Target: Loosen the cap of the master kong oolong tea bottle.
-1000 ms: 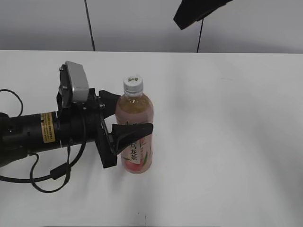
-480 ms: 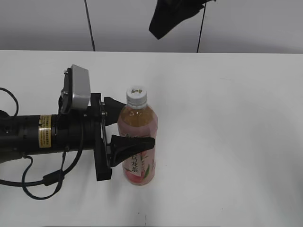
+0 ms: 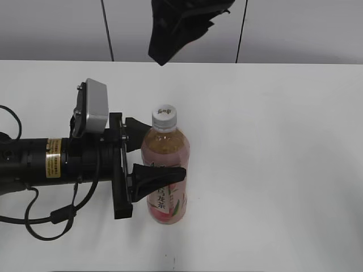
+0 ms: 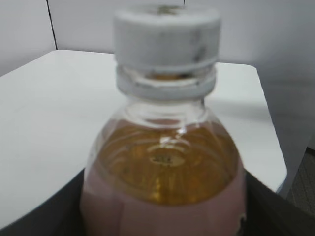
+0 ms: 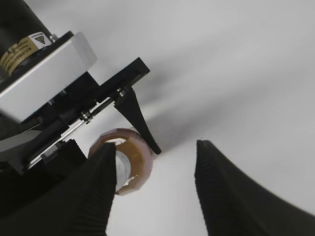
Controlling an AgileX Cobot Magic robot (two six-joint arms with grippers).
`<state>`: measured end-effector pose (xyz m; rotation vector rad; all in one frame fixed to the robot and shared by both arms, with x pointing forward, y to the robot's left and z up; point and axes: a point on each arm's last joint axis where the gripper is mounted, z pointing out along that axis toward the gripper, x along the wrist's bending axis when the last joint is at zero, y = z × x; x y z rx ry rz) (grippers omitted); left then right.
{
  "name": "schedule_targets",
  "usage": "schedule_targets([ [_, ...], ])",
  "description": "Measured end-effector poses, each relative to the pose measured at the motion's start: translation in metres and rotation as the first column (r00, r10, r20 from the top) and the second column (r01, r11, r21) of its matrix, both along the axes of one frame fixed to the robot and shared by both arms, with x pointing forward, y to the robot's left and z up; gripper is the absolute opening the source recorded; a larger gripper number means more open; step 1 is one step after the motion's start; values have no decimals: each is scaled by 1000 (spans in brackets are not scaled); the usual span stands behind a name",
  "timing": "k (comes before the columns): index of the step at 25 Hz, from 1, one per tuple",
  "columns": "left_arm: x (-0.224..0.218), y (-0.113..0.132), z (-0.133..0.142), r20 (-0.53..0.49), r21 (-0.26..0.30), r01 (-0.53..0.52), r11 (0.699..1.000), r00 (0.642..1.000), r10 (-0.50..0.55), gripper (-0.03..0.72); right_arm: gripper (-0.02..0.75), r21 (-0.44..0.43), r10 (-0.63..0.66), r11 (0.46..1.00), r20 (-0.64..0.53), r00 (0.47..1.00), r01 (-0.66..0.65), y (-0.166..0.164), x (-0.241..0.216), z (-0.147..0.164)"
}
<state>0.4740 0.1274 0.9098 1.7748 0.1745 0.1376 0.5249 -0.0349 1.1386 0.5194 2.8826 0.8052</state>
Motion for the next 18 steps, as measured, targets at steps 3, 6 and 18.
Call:
schedule_targets([
  [3, 0, 0, 1, 3, 5, 3, 1000, 1000, -3, 463, 389, -34, -34, 999, 2, 999, 35, 11, -11, -2],
  [6, 0, 0, 1, 3, 5, 4, 1000, 1000, -4, 463, 389, -27, -82, 996, -36, 996, 81, 22, -23, -2],
  [18, -1, 0, 1, 2, 6, 6, 1000, 1000, -6, 463, 388, -63, -259, 966, -165, 952, 251, 13, -40, -15],
])
